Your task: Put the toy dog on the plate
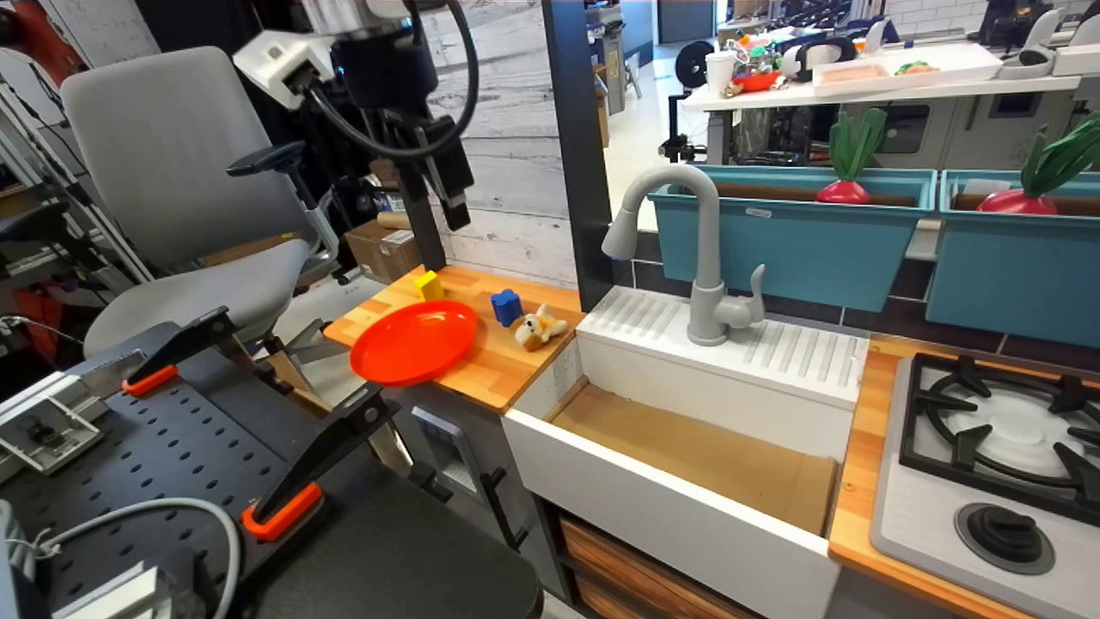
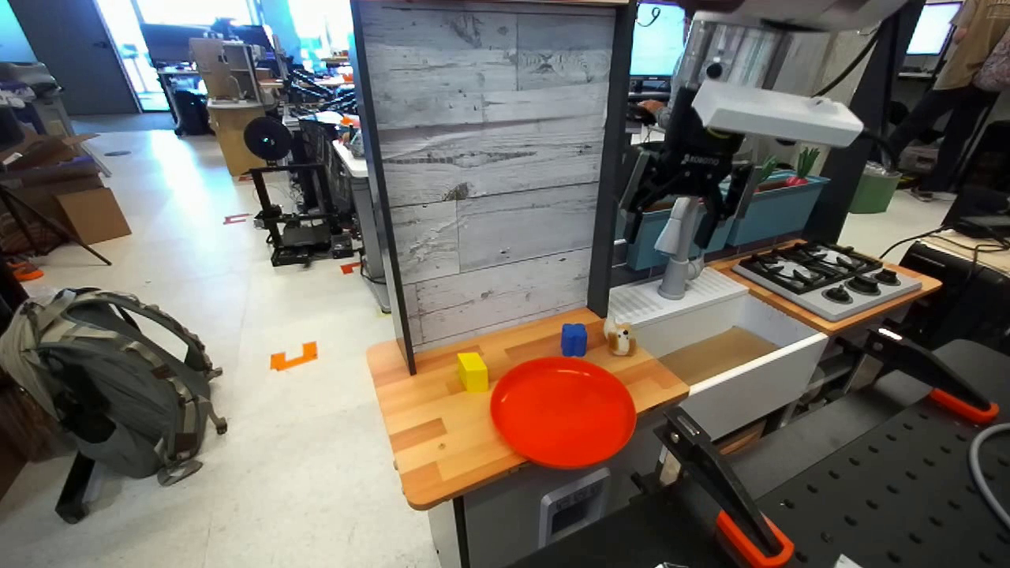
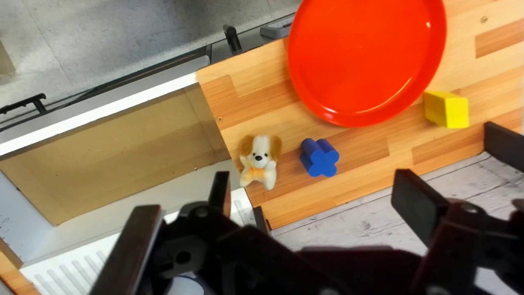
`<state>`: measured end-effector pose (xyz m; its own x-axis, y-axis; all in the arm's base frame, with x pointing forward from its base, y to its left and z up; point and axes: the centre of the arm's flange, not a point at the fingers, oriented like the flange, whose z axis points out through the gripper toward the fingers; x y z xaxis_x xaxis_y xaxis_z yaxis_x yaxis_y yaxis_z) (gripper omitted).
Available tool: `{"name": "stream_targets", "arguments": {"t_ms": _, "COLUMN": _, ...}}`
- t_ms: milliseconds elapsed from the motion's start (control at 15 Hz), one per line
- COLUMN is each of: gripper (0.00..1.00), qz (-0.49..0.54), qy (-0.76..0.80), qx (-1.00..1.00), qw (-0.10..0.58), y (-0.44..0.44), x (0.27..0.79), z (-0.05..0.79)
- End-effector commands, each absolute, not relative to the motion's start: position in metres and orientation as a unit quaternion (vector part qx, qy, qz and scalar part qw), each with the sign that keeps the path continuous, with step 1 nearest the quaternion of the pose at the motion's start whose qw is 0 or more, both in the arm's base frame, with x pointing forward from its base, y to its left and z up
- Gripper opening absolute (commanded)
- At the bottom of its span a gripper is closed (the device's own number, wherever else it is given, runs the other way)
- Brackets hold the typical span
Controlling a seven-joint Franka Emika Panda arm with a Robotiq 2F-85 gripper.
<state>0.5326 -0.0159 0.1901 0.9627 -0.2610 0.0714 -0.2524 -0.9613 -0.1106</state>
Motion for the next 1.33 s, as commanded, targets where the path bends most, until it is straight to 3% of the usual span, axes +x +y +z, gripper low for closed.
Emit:
{"name": "stream_targets", "arguments": {"t_ms": 0, "gripper": 1.00, "qz": -0.037, "qy": 0.166, "qx": -0.985, "qw": 0.030, "y": -0.032, "x": 0.578, "z": 0.135}}
{"name": "stream_targets", "arguments": {"t_ms": 1000, "gripper": 1.00, "qz": 0.014, "qy": 0.214, "qx": -0.977, "qw": -0.008, "y": -0.048, "x": 0.626, "z": 0.019}}
{"name": "stream_targets", "arguments": {"t_ms": 1067, "gripper": 0.97, "qz": 0.012, "qy": 0.214, "qx": -0.977, "qw": -0.008, "y": -0.045, "x": 0.627, "z": 0.016}}
{"name": "stream_targets", "arguments": {"t_ms": 1133, "gripper": 0.74, "qz": 0.009, "qy": 0.212, "qx": -0.977, "qw": -0.008, "y": -0.043, "x": 0.629, "z": 0.014}}
{"name": "stream_targets", "arguments": {"t_ms": 1267, "gripper": 0.67, "qz": 0.011, "qy": 0.210, "qx": -0.978, "qw": -0.010, "y": -0.040, "x": 0.634, "z": 0.008}}
